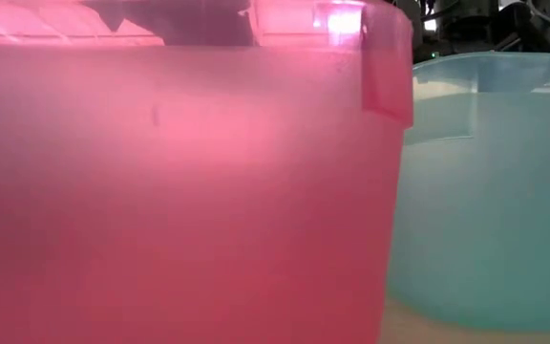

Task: Pick & Place Office items
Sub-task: Put the white digital clock into the blue bin

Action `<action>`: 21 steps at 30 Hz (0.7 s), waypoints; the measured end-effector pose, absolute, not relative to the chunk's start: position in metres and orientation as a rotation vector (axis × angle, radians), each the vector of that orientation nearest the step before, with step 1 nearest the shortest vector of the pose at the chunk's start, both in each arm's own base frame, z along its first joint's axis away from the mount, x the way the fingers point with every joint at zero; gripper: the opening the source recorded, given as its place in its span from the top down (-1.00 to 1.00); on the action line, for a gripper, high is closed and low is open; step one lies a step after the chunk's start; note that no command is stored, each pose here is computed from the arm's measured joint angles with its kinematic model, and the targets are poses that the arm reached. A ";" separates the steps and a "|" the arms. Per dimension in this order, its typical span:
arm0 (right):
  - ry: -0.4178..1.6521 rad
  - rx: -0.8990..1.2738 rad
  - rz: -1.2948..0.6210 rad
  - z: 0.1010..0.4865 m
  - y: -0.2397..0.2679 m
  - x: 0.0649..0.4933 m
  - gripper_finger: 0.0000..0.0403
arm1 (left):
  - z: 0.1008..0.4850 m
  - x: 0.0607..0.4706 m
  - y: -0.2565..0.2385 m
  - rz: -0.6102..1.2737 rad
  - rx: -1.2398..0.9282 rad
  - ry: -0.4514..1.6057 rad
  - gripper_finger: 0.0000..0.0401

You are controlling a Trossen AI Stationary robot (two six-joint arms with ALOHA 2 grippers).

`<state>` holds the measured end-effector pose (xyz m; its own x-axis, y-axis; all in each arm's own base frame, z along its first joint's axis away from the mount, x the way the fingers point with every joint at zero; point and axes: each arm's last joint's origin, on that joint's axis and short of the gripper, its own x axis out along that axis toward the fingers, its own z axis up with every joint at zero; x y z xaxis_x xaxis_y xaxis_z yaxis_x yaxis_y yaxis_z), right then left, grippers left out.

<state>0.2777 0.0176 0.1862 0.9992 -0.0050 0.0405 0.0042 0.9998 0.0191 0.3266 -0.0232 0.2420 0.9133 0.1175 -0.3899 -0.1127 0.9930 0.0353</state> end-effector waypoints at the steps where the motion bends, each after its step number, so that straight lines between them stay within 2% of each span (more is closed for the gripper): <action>1: -0.039 0.018 -0.005 0.186 0.018 0.278 0.01 | 0.242 0.327 -0.023 0.119 0.012 0.401 0.70; 17: -0.030 0.005 -0.007 0.185 0.018 0.278 0.63 | 0.243 0.327 -0.023 0.122 -0.004 0.396 0.70; 21: -0.029 -0.012 -0.011 0.185 0.017 0.278 0.70 | 0.242 0.327 -0.023 0.125 -0.019 0.397 0.70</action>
